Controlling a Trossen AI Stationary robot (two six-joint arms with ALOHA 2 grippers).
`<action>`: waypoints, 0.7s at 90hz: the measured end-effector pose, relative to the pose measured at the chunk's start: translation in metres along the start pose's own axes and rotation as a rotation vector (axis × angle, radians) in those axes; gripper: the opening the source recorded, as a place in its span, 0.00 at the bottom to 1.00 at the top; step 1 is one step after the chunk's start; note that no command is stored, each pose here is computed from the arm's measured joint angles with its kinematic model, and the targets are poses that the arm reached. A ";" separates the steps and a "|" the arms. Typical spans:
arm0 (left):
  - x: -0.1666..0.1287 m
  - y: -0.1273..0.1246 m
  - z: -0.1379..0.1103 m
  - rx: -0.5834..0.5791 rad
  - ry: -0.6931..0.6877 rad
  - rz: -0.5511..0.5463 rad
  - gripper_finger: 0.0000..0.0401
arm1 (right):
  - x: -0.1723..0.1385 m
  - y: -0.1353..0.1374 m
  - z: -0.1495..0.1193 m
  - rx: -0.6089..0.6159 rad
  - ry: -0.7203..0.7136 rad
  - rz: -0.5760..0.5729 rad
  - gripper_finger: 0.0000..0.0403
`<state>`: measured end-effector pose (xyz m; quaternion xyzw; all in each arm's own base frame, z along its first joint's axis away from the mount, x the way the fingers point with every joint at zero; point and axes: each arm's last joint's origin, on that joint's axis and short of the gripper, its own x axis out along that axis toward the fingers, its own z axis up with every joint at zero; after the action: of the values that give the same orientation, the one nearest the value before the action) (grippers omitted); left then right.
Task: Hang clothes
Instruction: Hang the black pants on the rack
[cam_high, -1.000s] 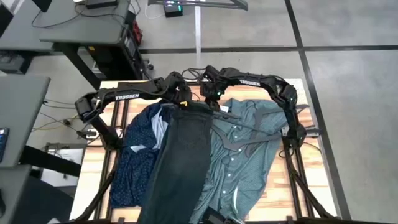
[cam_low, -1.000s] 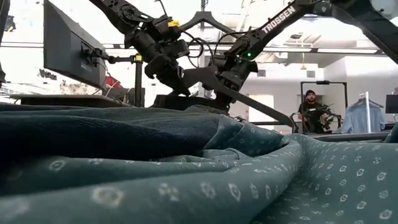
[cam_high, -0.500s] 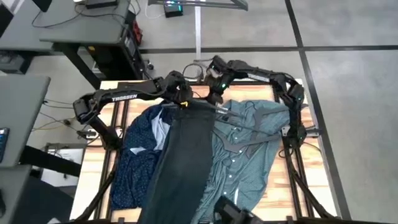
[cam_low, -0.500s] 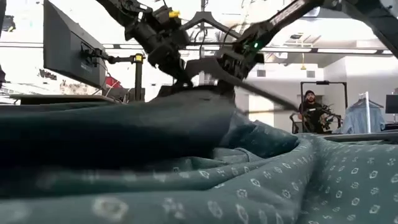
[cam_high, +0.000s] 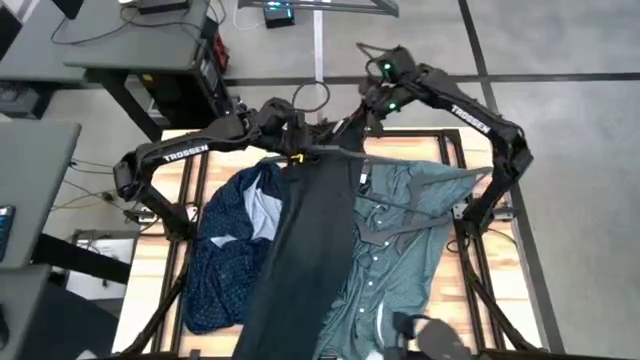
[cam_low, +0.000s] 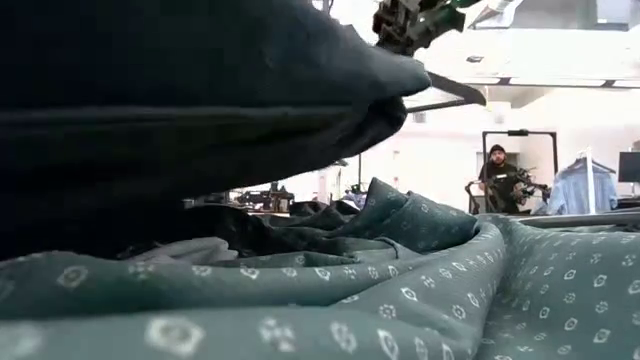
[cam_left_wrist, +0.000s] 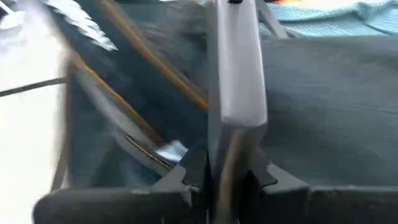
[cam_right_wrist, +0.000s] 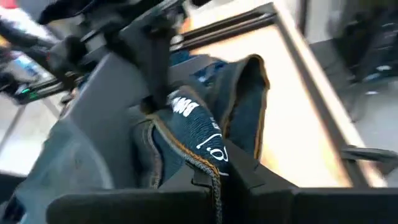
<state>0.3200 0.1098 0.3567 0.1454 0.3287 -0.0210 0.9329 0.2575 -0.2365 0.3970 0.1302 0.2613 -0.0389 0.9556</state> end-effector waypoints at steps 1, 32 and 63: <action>0.000 -0.002 0.002 0.006 -0.003 -0.006 0.06 | -0.002 0.000 0.001 -0.001 -0.007 -0.008 0.00; -0.012 -0.047 0.036 -0.011 -0.008 -0.143 0.06 | -0.083 -0.003 0.043 -0.032 -0.224 -0.215 0.00; -0.022 -0.088 0.052 -0.051 0.014 -0.253 0.06 | -0.153 -0.028 0.046 0.063 -0.355 -0.440 0.00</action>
<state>0.3227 0.0095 0.3863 0.0791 0.3512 -0.1289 0.9240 0.1448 -0.2751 0.5066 0.0909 0.1104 -0.2758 0.9505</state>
